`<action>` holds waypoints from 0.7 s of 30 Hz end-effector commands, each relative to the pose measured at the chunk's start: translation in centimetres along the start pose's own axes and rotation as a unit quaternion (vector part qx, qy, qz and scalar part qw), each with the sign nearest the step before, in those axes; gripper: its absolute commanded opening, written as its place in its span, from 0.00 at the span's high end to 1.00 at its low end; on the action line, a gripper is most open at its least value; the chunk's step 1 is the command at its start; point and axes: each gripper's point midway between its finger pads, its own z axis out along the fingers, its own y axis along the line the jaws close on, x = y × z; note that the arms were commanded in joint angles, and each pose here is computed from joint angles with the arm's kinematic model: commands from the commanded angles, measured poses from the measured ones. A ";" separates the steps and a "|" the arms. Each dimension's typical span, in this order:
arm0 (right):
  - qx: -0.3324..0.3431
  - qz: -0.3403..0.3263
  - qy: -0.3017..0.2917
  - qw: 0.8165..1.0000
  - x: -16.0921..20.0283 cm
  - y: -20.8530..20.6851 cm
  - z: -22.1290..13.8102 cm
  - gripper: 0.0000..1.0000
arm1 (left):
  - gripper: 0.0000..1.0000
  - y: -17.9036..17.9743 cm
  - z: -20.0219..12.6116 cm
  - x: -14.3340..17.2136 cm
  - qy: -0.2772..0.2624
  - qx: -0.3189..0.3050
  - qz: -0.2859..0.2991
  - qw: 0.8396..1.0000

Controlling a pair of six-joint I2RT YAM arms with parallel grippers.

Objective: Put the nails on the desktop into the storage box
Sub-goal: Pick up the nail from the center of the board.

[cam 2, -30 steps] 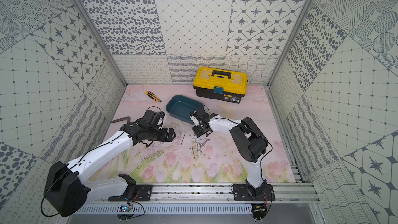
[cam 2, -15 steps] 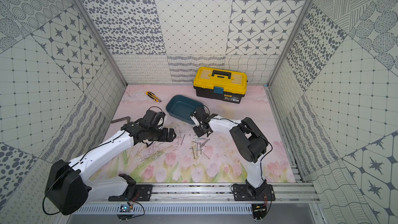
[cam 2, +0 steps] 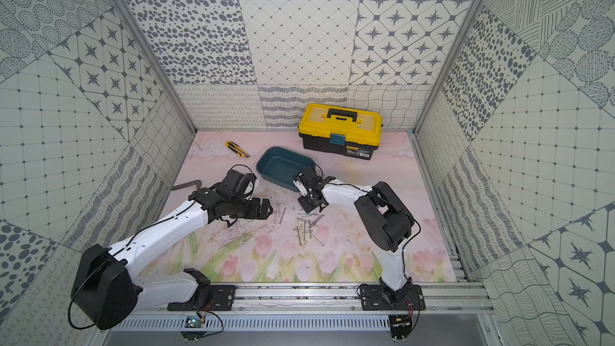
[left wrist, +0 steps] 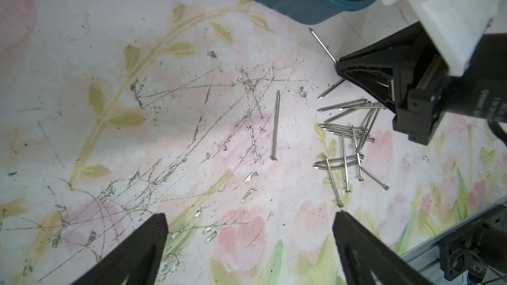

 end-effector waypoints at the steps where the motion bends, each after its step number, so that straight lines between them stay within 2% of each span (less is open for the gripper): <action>1: 0.010 -0.007 0.035 0.999 2.6 -0.1 0.1 0.94 | 0.01 -0.2 0.2 -0.1 0.001 0.005 0.008 1.000; 4: 0.011 -0.010 0.031 0.999 2.8 0.0 -0.7 1.00 | 0.00 -0.4 0.5 -0.3 -0.001 0.010 0.005 1.000; 12: 0.004 0.007 0.015 1.000 2.8 0.5 -2.8 1.00 | 0.01 -0.9 1.1 -1.4 -0.011 0.018 -0.008 1.000; 21: -0.023 0.027 -0.025 0.999 0.8 1.6 -6.5 1.00 | 0.00 -3.1 0.7 -3.0 -0.035 0.074 -0.038 0.996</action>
